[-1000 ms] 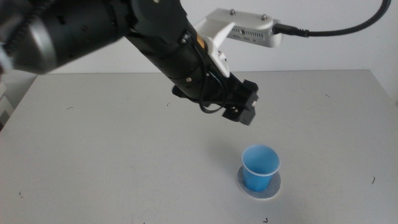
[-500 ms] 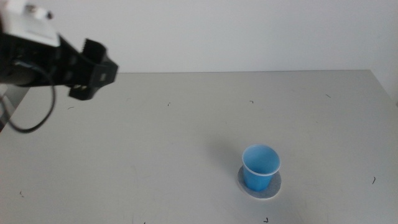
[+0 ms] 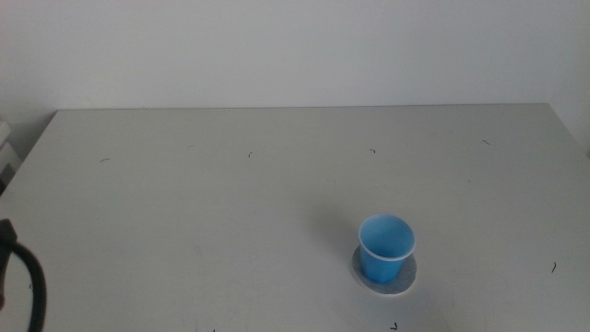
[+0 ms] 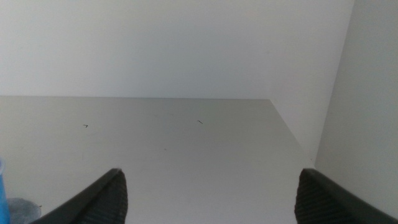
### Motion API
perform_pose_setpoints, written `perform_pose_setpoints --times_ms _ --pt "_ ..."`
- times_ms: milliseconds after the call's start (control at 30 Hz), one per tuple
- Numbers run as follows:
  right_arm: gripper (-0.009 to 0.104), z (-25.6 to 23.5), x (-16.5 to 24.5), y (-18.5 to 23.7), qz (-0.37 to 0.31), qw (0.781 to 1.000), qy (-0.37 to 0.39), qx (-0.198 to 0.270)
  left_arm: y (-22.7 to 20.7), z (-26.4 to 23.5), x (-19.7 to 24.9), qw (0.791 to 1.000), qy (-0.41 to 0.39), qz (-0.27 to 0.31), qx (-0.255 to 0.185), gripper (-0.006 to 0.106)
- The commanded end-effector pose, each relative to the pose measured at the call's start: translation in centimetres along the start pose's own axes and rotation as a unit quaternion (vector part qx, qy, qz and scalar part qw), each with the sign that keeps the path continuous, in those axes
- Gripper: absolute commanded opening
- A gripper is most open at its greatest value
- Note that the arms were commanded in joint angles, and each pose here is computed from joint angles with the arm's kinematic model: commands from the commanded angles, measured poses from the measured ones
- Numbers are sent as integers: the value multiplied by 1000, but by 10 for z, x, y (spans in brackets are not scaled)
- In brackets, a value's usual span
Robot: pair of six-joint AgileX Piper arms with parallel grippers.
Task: Place an empty cup on a cup mat.
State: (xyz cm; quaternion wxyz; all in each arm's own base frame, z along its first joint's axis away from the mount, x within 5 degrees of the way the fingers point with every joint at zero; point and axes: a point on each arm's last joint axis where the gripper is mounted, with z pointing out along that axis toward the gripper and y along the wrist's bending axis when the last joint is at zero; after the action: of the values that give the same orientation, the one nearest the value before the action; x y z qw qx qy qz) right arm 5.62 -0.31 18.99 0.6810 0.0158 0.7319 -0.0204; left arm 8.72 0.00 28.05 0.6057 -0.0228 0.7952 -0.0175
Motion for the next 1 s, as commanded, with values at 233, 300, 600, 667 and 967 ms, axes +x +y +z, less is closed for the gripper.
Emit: perform_pose_setpoints --times_ms 233,300,600,667,967 --pt "94 -3 -12 0 -9 999 -54 -1 6 -9 61 994 -105 -18 -6 105" --pt "94 -3 -12 0 -9 999 -54 -1 6 -9 73 994 -110 -27 -5 105" --pt "94 -3 -12 0 -9 999 -54 -1 8 -7 94 994 -99 -50 -4 105" --pt "94 -3 -12 0 -9 999 -54 -1 8 -7 95 994 -95 -51 -5 105" --pt "94 -3 -12 0 -9 999 -54 -1 8 -7 95 994 -93 -50 -6 105"
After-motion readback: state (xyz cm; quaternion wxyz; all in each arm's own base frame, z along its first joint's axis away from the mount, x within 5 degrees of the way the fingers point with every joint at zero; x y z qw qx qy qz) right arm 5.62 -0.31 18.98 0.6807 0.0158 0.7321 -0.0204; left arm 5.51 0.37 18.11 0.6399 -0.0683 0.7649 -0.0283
